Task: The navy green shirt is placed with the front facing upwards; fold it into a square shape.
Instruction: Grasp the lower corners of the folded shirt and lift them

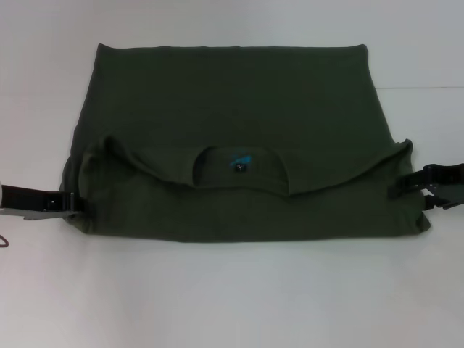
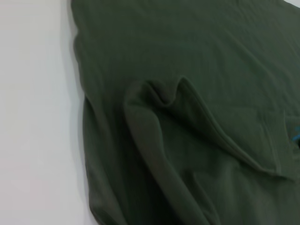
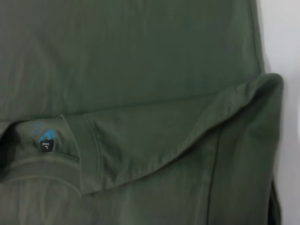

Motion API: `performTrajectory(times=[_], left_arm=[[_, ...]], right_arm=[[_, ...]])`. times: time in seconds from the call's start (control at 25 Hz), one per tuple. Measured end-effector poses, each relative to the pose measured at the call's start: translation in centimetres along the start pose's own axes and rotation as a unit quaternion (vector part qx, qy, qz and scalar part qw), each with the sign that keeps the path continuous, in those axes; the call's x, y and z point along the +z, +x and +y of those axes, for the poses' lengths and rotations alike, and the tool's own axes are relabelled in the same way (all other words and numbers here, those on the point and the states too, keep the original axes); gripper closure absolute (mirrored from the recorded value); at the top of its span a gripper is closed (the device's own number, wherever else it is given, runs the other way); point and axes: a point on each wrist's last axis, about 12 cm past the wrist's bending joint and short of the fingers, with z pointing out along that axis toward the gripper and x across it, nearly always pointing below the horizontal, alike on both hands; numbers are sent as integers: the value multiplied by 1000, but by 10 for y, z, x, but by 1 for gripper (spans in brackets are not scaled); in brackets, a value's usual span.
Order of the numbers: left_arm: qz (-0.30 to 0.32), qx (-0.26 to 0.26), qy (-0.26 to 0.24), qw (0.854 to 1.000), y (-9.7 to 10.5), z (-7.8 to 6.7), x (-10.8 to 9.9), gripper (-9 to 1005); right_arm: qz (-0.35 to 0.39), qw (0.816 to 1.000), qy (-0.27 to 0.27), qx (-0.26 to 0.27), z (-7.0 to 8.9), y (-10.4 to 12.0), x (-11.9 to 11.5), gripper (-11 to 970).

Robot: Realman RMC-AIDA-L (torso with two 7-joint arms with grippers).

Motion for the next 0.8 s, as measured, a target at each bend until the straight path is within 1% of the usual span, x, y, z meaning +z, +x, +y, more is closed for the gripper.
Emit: performTrajectory(times=[0.44,0.64,0.8], left_arm=[[0,0,-1,1000,1,1,0,945],[-1,2,-1,1000,2,1,1,944],[-2,1,-1,1000,2,2,1,944]], right_arm=[[-6,1000,-3,3,1,1,3,160],[2,1000,3,-16,1,2,4,369],[7,1000,3,-19,1,3,5,526]])
